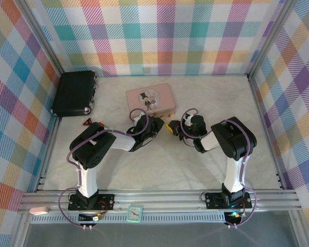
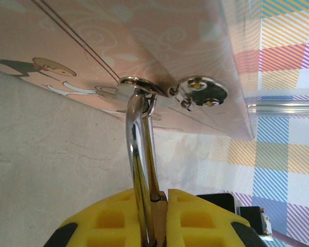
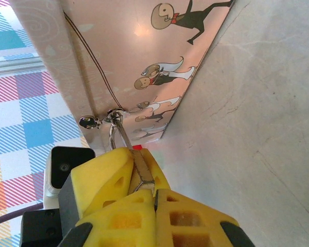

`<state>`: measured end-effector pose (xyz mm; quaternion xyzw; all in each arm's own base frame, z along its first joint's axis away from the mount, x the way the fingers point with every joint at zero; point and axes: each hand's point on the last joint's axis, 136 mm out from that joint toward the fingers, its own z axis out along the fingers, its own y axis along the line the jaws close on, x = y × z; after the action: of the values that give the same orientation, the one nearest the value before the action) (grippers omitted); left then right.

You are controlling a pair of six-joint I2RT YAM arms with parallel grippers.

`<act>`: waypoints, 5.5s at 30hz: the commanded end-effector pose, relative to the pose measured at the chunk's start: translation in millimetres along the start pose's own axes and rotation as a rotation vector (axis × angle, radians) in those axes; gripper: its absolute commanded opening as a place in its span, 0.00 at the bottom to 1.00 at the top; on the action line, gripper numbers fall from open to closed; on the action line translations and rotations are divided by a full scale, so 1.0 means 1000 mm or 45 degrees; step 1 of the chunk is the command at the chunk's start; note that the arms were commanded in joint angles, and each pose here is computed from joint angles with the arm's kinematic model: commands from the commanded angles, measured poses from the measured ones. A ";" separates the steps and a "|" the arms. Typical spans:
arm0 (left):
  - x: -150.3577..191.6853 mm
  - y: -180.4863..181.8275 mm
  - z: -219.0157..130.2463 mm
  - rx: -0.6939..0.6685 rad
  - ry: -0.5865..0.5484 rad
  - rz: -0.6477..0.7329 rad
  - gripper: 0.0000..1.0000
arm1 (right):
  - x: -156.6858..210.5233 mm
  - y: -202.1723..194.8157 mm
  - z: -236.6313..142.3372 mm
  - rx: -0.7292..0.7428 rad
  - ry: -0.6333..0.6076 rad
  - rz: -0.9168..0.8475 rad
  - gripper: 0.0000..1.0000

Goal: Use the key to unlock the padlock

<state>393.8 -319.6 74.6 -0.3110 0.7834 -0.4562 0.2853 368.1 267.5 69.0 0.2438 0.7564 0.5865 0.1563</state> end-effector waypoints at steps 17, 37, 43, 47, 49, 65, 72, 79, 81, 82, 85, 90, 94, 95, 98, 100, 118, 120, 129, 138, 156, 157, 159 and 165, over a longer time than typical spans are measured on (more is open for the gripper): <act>0.079 -0.044 -0.007 0.180 0.279 0.070 0.00 | -0.013 0.029 0.017 0.103 -0.109 0.032 0.00; 0.017 -0.039 -0.004 0.150 0.070 0.063 0.00 | 0.011 0.021 -0.012 0.091 -0.048 -0.100 0.39; 0.012 -0.037 -0.006 0.140 0.054 0.058 0.00 | 0.017 0.027 -0.023 0.045 -0.037 -0.146 0.45; 0.011 -0.036 -0.006 0.140 0.056 0.045 0.00 | 0.018 0.029 -0.023 0.035 -0.029 -0.155 0.41; 0.011 -0.037 -0.007 0.144 0.057 0.041 0.00 | 0.016 0.027 -0.022 0.028 -0.040 -0.148 0.36; 0.011 -0.043 -0.007 0.157 0.060 0.021 0.00 | 0.016 0.016 -0.014 -0.041 -0.027 -0.045 0.13; 0.014 -0.036 -0.009 0.156 0.064 0.024 0.00 | 0.011 0.016 -0.011 -0.048 -0.050 0.023 0.00; 0.031 -0.033 -0.009 0.209 0.083 0.035 0.00 | 0.000 0.023 0.002 -0.146 -0.065 0.211 0.00; 0.037 -0.032 -0.009 0.238 0.087 0.046 0.00 | -0.003 0.028 0.005 -0.190 -0.062 0.304 0.00; 0.040 -0.032 -0.010 0.258 0.091 0.050 0.00 | -0.004 0.032 0.005 -0.212 -0.064 0.344 0.00; 0.046 -0.030 -0.009 0.304 0.102 0.035 0.00 | -0.004 0.039 0.005 -0.210 -0.062 0.401 0.00; 0.055 -0.042 -0.012 0.382 0.140 0.039 0.00 | -0.007 0.035 0.002 -0.149 -0.101 0.461 0.00; 0.061 -0.049 -0.014 0.407 0.183 0.027 0.00 | -0.006 0.031 0.015 -0.158 -0.060 0.459 0.00; 0.062 -0.051 -0.013 0.411 0.196 0.022 0.00 | -0.005 0.030 0.019 -0.154 -0.044 0.457 0.00; 0.067 -0.056 -0.015 0.425 0.215 0.023 0.00 | -0.003 0.024 0.026 -0.127 -0.028 0.463 0.00; 0.068 -0.061 -0.017 0.442 0.217 0.032 0.00 | -0.004 0.018 0.029 -0.108 -0.032 0.456 0.00; 0.028 -0.052 -0.027 0.334 0.119 0.041 0.49 | -0.001 -0.001 0.019 -0.025 -0.032 0.321 0.00; 0.021 -0.047 -0.032 0.295 0.090 0.056 0.55 | 0.001 -0.003 0.018 -0.020 -0.027 0.313 0.00; -0.004 -0.006 -0.041 0.082 0.009 0.012 0.70 | 0.007 -0.007 0.011 0.023 -0.014 0.223 0.00; -0.016 0.002 -0.015 0.023 -0.042 0.010 0.64 | 0.010 -0.002 0.010 0.029 0.007 0.169 0.00; -0.013 0.006 0.007 0.082 -0.033 0.008 0.00 | 0.018 0.033 0.005 -0.045 0.071 0.233 0.00; -0.013 0.004 0.006 0.107 -0.039 0.019 0.00 | 0.019 0.038 0.004 -0.065 0.080 0.269 0.00; -0.013 0.001 0.004 0.163 -0.047 0.043 0.00 | 0.019 0.050 0.002 -0.119 0.089 0.355 0.00; -0.014 -0.009 -0.004 0.349 -0.085 0.099 0.00 | 0.002 0.105 -0.007 -0.419 0.070 0.746 0.00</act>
<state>404.2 -315.1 89.3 -0.2880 0.7235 -0.5328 0.3313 370.0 279.2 87.5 0.4065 0.6697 0.6210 0.0247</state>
